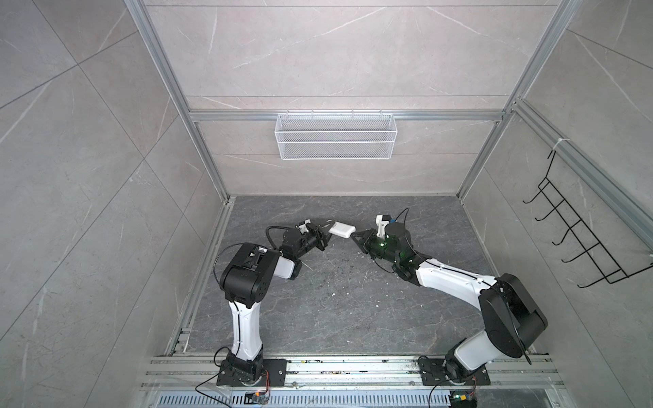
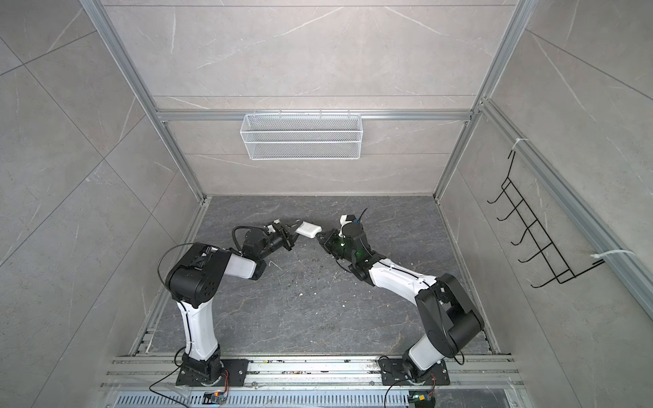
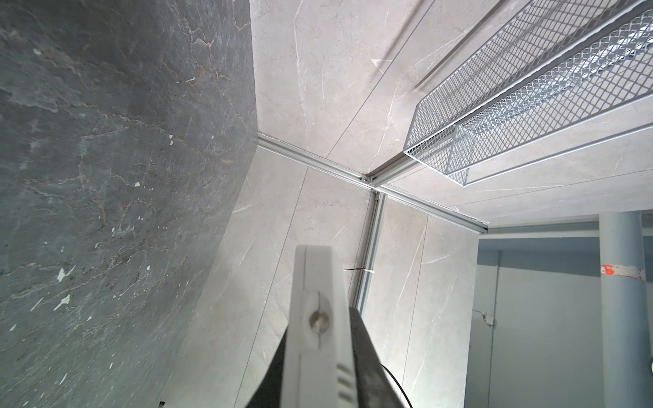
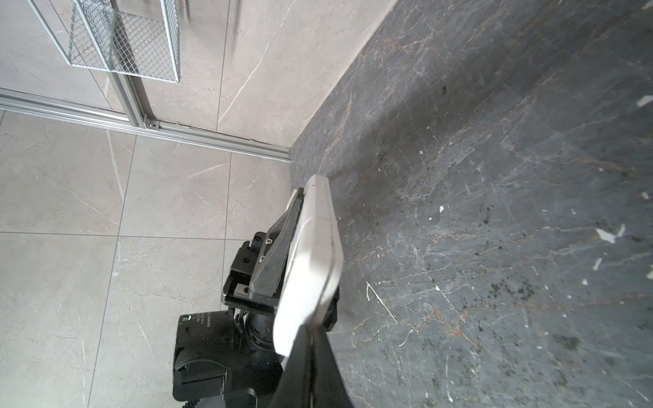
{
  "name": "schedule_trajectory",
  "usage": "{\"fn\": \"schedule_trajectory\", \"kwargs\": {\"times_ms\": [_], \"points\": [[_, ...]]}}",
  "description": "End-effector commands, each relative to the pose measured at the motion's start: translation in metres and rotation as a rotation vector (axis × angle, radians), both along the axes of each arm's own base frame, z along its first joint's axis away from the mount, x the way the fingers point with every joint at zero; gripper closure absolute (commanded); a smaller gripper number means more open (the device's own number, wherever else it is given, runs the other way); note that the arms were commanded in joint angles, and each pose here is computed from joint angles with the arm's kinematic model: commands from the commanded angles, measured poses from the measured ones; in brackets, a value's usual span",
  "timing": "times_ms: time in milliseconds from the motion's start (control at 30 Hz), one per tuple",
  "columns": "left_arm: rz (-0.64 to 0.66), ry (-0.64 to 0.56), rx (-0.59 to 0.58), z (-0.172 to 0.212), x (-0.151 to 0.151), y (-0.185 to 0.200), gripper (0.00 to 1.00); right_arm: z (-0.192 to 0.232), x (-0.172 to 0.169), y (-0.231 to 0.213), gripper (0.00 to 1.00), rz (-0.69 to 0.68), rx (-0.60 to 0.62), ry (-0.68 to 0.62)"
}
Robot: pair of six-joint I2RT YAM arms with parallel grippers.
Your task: Load the batteries into the remote control
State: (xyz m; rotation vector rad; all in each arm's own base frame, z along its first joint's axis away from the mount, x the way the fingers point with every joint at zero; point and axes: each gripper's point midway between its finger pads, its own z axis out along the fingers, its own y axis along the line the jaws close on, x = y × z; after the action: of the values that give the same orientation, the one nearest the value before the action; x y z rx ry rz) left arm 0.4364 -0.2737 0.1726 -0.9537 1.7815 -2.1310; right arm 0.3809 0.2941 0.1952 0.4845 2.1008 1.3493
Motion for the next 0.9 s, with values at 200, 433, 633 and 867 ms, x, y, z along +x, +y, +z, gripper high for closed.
{"fn": "schedule_trajectory", "kwargs": {"times_ms": [200,433,633,867], "points": [[-0.045,-0.191,-0.077,0.071,-0.015,0.002,1.0,-0.008,-0.012,-0.01,0.91,-0.01,-0.054,0.036],[-0.034,-0.181,-0.066,0.064,-0.012,0.007,1.0,0.021,-0.018,-0.015,0.53,-0.019,0.018,-0.031],[-0.039,-0.178,-0.06,0.06,-0.013,0.006,1.0,0.032,-0.014,-0.006,0.46,-0.002,0.088,-0.029],[-0.048,-0.177,-0.055,0.059,-0.016,0.005,1.0,0.036,0.0,0.008,0.5,0.005,0.162,-0.015]]}}
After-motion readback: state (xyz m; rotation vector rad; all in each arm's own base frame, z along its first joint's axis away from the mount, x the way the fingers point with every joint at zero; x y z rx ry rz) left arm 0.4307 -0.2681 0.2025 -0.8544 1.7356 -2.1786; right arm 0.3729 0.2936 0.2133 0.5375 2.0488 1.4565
